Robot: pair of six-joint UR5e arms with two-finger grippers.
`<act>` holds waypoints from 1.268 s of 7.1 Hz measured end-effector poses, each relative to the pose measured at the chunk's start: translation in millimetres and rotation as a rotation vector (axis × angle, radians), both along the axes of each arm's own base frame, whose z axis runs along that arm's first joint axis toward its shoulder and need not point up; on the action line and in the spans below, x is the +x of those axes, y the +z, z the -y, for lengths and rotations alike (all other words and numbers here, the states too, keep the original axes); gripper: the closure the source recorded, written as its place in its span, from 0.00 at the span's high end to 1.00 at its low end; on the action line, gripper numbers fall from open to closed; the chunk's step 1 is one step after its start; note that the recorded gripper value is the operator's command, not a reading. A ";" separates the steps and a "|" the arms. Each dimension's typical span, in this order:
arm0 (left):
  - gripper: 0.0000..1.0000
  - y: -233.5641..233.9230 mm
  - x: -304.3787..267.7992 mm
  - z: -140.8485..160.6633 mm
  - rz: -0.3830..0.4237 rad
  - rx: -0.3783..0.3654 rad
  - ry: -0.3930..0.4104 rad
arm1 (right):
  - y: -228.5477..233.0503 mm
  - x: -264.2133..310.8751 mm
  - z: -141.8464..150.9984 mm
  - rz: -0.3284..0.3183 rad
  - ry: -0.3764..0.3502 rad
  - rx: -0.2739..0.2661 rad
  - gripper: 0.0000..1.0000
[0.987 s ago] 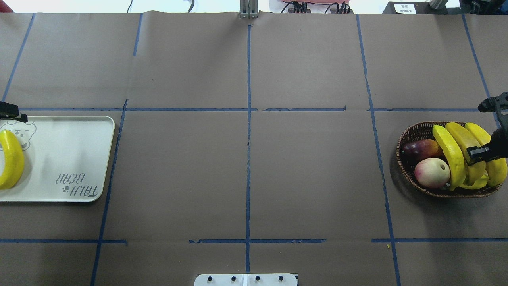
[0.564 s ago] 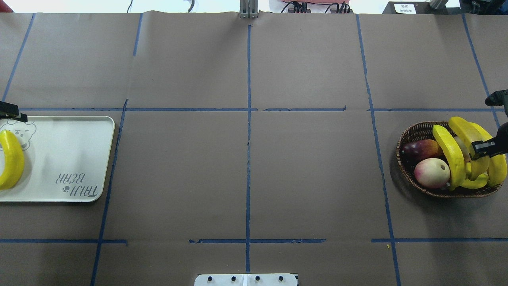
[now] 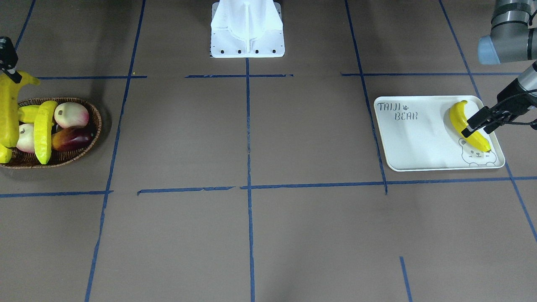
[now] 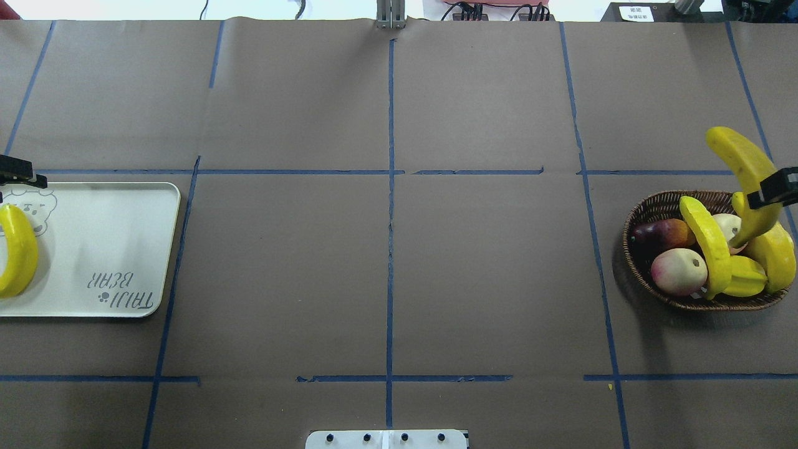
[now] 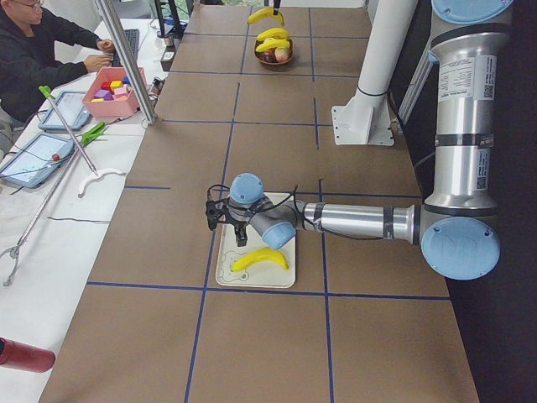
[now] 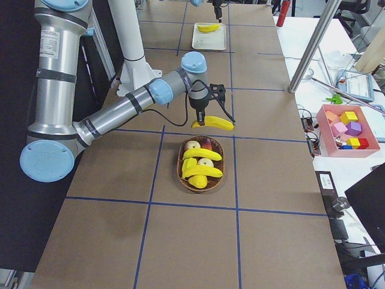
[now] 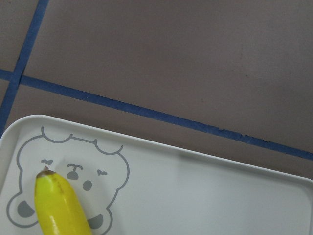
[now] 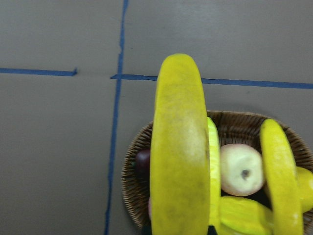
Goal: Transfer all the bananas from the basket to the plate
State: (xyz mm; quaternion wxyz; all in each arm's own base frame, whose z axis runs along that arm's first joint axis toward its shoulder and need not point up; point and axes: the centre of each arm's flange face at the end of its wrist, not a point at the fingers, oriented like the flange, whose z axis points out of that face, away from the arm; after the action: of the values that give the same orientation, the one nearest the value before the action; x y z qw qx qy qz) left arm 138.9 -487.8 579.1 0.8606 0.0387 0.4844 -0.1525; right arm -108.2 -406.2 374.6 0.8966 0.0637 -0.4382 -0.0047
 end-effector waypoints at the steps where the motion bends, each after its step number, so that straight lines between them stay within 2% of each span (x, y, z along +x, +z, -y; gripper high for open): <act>1: 0.99 -29.0 15.6 15.2 -0.045 -0.020 -0.030 | -29.1 -36.0 10.8 0.089 -0.002 -0.024 0.02; 3: 0.99 -120.6 79.2 34.0 -0.204 -0.094 -0.072 | -95.4 -140.2 1.2 0.272 0.068 -0.052 0.02; 4: 0.99 -179.2 110.9 39.4 -0.322 -0.146 -0.092 | -122.0 -186.7 -14.3 0.372 0.095 -0.050 0.02; 6: 0.99 -289.6 177.9 23.2 -0.558 -0.268 -0.079 | -181.3 -264.0 -42.0 0.533 0.113 -0.033 0.02; 7: 0.99 -334.9 213.8 4.7 -0.637 -0.305 -0.055 | -203.3 -292.4 -57.4 0.576 0.112 -0.024 0.02; 9: 0.99 -384.9 261.0 -26.5 -0.702 -0.316 0.011 | -219.0 -312.9 -71.2 0.604 0.099 -0.017 0.02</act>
State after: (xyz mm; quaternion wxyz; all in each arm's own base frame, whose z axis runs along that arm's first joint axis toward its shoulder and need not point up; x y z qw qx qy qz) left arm 400.0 -461.3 194.2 0.6385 -0.1514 0.7203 -0.2246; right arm -421.1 -335.0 155.6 0.7254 0.0761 -0.6813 0.0619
